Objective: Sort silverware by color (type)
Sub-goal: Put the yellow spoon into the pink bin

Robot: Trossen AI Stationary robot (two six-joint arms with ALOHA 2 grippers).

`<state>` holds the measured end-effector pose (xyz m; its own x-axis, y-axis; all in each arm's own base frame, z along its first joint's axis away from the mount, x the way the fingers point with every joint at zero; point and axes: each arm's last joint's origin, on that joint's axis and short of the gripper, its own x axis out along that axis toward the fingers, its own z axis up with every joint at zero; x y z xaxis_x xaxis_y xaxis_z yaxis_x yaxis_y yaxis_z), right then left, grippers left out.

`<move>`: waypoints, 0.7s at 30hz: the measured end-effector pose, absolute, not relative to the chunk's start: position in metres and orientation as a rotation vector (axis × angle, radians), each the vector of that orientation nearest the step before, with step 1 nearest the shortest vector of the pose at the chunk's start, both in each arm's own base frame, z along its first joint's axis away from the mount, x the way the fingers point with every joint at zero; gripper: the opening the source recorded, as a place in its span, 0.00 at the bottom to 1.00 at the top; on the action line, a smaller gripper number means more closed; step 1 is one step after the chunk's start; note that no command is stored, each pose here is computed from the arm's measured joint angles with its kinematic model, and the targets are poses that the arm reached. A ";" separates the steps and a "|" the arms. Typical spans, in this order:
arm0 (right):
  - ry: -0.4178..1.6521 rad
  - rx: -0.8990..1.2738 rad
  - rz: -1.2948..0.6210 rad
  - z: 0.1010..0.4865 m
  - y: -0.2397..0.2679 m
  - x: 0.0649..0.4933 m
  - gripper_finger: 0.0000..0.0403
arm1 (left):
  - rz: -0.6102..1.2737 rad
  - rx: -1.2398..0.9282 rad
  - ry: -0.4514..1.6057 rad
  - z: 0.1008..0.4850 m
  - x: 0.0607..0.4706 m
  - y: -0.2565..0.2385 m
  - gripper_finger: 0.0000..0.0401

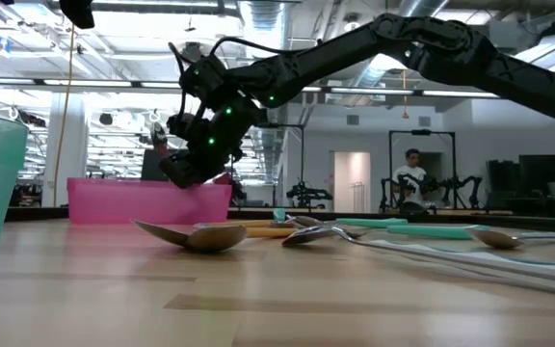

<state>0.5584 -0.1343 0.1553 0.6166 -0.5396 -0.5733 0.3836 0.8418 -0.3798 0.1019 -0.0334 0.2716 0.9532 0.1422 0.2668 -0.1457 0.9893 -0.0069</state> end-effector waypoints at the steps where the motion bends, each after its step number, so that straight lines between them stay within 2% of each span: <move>1: 0.741 -0.247 -0.540 0.155 -0.134 0.558 0.17 | 0.146 0.013 -0.270 0.272 0.102 -0.033 0.47; 21: 0.783 -0.508 -0.443 0.156 -0.128 0.562 0.19 | 0.160 0.019 -0.267 0.272 0.102 -0.033 0.47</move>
